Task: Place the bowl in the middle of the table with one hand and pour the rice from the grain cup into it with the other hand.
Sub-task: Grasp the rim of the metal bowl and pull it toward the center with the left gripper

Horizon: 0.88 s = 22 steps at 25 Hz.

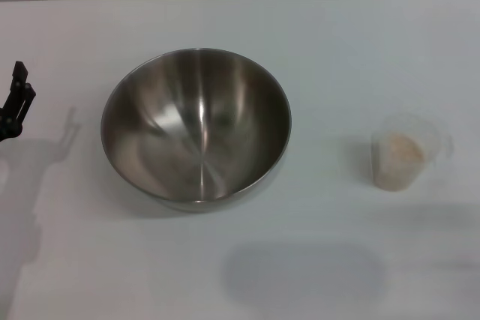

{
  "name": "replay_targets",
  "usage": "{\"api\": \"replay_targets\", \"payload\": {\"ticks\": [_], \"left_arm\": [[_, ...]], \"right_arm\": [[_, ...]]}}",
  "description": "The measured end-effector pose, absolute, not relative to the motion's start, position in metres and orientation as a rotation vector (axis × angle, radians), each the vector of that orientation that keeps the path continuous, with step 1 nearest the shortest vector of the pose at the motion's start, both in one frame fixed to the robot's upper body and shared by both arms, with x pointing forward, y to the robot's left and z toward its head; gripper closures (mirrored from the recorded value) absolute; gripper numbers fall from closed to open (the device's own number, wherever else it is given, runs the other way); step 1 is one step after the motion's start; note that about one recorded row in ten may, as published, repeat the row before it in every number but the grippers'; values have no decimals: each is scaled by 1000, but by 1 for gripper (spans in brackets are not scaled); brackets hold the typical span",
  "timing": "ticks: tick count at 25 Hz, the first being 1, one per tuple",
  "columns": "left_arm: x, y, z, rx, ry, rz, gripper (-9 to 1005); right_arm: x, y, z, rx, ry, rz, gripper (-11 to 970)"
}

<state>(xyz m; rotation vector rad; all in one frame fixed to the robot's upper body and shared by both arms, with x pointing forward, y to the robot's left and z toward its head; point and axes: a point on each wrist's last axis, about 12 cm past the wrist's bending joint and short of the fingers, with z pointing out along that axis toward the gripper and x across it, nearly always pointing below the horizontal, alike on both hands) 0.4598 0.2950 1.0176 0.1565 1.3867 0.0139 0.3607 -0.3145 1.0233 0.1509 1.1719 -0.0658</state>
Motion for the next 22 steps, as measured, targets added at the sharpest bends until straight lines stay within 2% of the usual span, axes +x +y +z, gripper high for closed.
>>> {"api": "replay_targets", "payload": {"ticks": [13,22], "left_arm": [[462,295,1020,110,1376,-27,164],[477,291,1038,31,1307,-126,166]], "right_arm": [[363,-313,1023,146,1178,-57,134],[364,-312,1023,141,1174,-49,134]]}}
